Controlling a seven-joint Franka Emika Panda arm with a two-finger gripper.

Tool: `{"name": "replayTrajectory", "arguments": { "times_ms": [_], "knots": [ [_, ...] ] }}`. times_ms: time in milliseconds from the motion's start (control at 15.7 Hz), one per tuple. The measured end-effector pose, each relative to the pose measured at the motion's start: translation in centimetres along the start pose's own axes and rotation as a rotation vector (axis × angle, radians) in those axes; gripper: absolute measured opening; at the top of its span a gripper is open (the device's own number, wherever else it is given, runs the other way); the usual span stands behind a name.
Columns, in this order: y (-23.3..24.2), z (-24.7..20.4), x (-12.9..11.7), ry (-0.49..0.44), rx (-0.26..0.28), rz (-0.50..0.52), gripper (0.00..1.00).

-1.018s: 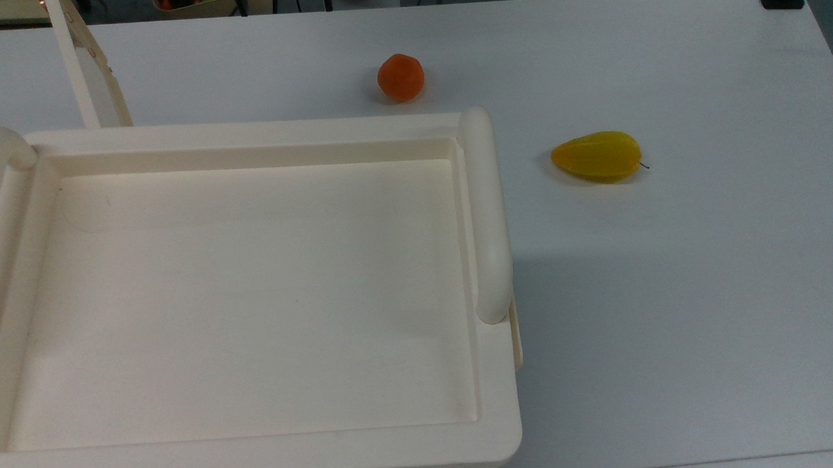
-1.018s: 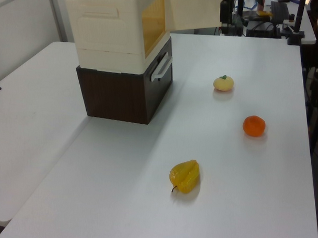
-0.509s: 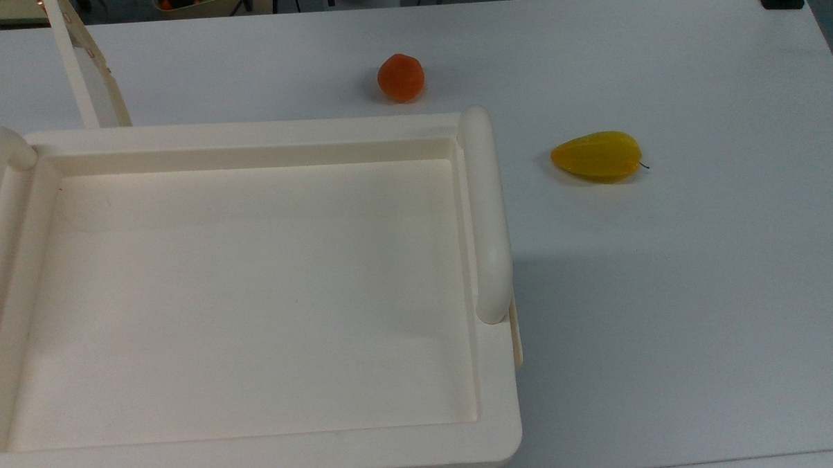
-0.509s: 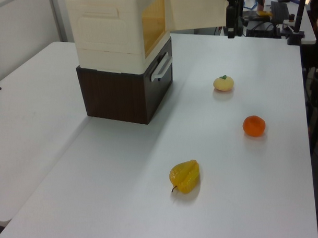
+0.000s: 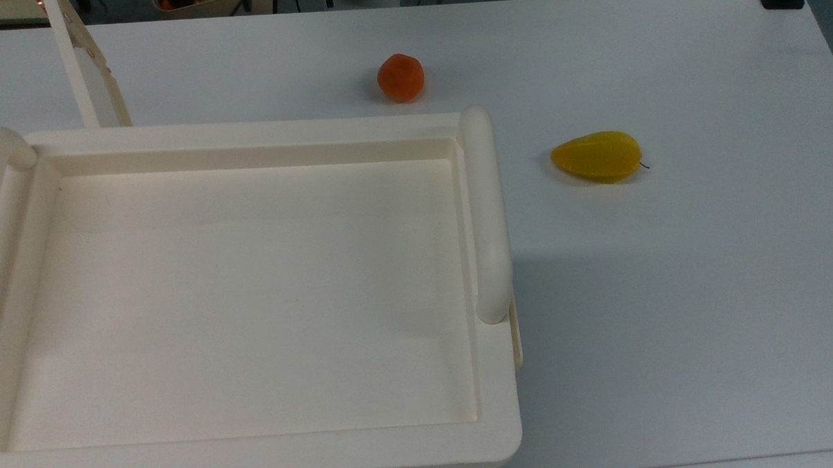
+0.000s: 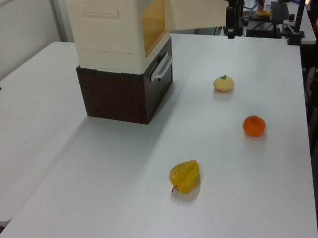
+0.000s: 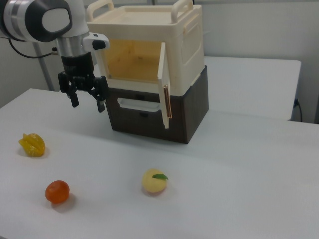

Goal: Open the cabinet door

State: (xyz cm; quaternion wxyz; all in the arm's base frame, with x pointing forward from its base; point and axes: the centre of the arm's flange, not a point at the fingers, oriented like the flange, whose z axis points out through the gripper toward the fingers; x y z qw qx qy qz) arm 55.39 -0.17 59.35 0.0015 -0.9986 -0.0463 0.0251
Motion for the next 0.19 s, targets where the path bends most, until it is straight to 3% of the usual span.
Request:
{"name": "replayTrajectory", "arguments": {
  "times_ms": [191],
  "knots": [
    [-0.01, -0.01, 0.01, 0.001, -0.001, 0.002, 1.0]
  ]
}}
